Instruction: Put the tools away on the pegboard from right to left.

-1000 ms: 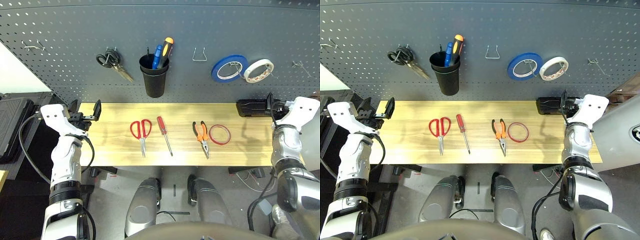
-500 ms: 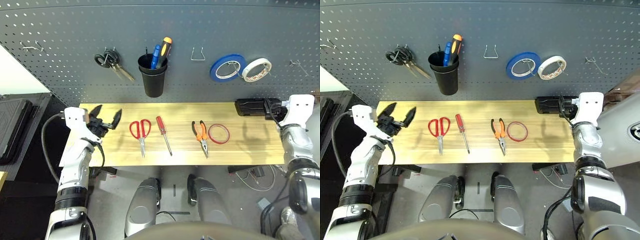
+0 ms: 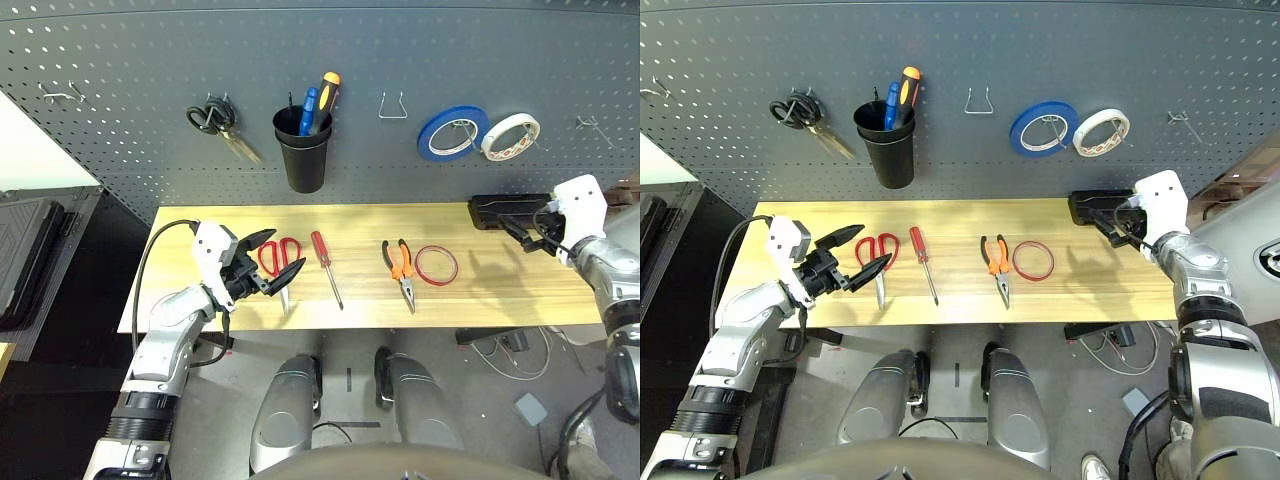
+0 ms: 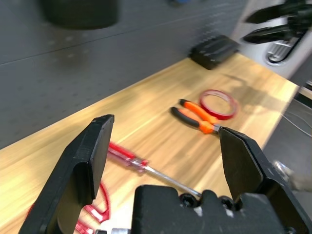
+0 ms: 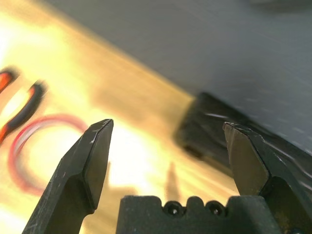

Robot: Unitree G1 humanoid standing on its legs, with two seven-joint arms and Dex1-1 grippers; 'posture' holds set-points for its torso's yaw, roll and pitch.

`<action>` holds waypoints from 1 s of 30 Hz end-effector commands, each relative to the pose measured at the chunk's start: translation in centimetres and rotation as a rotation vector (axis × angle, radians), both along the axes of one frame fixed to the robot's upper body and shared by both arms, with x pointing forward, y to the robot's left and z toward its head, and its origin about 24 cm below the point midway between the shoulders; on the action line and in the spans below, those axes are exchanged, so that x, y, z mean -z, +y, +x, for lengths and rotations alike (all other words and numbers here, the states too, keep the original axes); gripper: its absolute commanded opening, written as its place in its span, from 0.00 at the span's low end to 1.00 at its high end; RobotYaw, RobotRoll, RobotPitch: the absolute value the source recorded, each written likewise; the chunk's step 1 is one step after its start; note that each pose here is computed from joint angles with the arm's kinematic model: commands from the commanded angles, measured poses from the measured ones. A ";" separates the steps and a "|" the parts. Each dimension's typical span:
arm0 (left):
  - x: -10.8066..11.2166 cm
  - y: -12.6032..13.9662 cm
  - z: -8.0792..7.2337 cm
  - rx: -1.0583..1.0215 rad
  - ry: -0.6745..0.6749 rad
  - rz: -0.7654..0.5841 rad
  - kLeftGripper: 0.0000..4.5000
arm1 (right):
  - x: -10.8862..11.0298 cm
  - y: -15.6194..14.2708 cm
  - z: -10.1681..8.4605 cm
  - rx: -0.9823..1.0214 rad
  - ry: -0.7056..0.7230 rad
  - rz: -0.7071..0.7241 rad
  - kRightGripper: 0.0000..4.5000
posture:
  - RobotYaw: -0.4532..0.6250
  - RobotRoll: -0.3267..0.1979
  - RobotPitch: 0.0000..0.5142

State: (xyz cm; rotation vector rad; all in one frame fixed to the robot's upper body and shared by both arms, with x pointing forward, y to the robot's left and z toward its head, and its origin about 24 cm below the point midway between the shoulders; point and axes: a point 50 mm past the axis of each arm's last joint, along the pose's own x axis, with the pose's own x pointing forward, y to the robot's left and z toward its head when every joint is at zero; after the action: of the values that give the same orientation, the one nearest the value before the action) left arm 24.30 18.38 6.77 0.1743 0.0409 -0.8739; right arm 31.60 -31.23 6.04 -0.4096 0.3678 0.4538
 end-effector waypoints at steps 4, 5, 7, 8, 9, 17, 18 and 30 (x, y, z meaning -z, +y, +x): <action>-0.1 -0.7 -0.5 0.077 -0.016 0.061 0.99 | 1.8 1.7 -0.6 -0.233 0.246 -0.084 1.00 | 0.60 0.62 0.46; -0.1 -0.7 -0.6 0.078 -0.018 0.065 0.99 | 1.9 1.9 -0.6 -0.257 0.275 -0.090 1.00 | 0.61 0.62 0.47; -0.1 -0.6 -0.7 0.080 -0.021 0.072 0.99 | 2.1 2.5 -0.5 -0.305 0.323 -0.096 1.00 | 0.62 0.62 0.49; -0.2 -0.6 -0.8 0.080 -0.022 0.077 0.99 | 2.2 2.9 -0.4 -0.328 0.344 -0.102 1.00 | 0.62 0.62 0.49; -0.2 -0.6 -0.8 0.081 -0.023 0.082 0.99 | 2.3 3.2 -0.3 -0.348 0.366 -0.107 1.00 | 0.62 0.62 0.50; -0.6 -0.5 -1.6 0.069 -0.021 0.092 0.99 | 3.3 5.7 0.4 -0.450 0.489 -0.193 1.00 | 0.66 0.62 0.57; -0.7 -0.4 -1.7 0.066 -0.019 0.094 0.99 | 3.5 6.1 0.5 -0.461 0.502 -0.204 1.00 | 0.67 0.62 0.58; -1.2 0.0 -2.9 0.032 0.000 0.108 0.99 | 5.4 8.0 0.6 -0.472 0.550 -0.378 1.00 | 0.72 0.62 0.60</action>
State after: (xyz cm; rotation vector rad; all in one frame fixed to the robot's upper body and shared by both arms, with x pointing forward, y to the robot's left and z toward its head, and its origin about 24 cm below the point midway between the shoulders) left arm 21.79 18.27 8.12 0.2785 0.0644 -0.9007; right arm 33.08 -23.01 1.96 -0.7405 0.8416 0.9704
